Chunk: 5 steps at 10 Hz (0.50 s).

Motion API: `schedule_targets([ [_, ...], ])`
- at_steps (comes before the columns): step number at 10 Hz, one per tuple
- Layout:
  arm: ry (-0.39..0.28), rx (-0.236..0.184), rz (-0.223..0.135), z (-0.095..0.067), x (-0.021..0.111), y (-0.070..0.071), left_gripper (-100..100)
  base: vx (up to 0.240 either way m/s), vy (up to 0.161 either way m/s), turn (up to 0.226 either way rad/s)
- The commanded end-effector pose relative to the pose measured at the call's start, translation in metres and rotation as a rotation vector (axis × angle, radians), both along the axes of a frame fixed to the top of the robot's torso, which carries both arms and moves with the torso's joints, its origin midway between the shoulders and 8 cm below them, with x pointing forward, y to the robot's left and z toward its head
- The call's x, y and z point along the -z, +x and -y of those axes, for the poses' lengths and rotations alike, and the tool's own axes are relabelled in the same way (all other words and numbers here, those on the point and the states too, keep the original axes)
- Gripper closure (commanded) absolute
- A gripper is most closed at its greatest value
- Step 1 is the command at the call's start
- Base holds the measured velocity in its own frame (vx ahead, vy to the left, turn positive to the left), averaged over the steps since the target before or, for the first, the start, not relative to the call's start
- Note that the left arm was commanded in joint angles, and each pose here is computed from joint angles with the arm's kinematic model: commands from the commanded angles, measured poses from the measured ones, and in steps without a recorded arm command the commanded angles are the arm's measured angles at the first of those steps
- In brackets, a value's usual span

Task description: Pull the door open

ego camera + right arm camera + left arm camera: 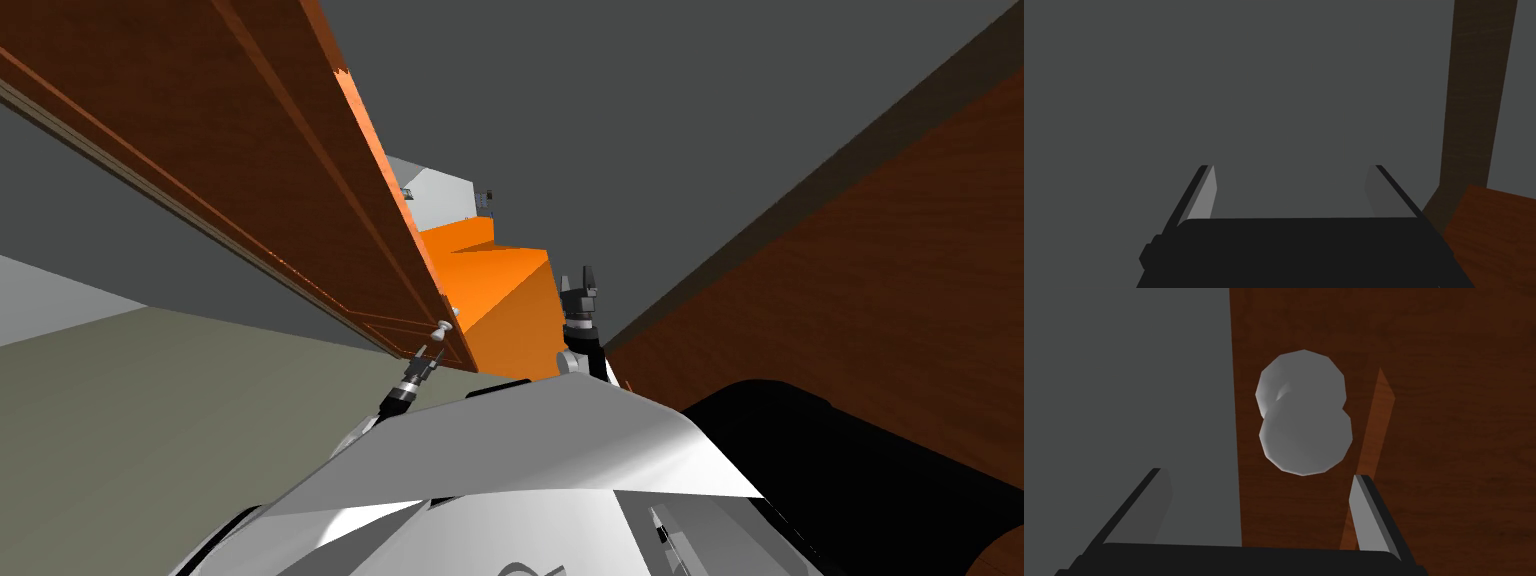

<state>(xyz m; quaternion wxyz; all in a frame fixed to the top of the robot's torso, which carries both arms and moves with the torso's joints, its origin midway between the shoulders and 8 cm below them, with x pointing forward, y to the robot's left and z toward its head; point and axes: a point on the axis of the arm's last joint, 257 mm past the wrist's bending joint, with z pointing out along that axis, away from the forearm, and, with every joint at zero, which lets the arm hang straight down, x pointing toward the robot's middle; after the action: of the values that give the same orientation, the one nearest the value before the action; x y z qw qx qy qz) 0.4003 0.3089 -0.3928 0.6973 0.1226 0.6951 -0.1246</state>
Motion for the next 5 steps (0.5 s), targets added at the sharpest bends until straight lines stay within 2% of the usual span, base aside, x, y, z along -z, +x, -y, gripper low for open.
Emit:
schedule_targets([
  [1,-0.001,0.000,0.004,-0.003,0.000,-0.002,-100,0.185,-0.088,0.000],
  [3,-0.001,0.000,0.007,-0.006,-0.001,-0.005,-100,0.184,-0.075,0.031],
  [4,-0.001,0.000,0.008,-0.007,-0.001,-0.006,-100,0.167,-0.005,0.064],
  [5,-0.003,0.001,-0.014,-0.004,0.008,-0.014,-100,0.038,-0.001,0.039],
])
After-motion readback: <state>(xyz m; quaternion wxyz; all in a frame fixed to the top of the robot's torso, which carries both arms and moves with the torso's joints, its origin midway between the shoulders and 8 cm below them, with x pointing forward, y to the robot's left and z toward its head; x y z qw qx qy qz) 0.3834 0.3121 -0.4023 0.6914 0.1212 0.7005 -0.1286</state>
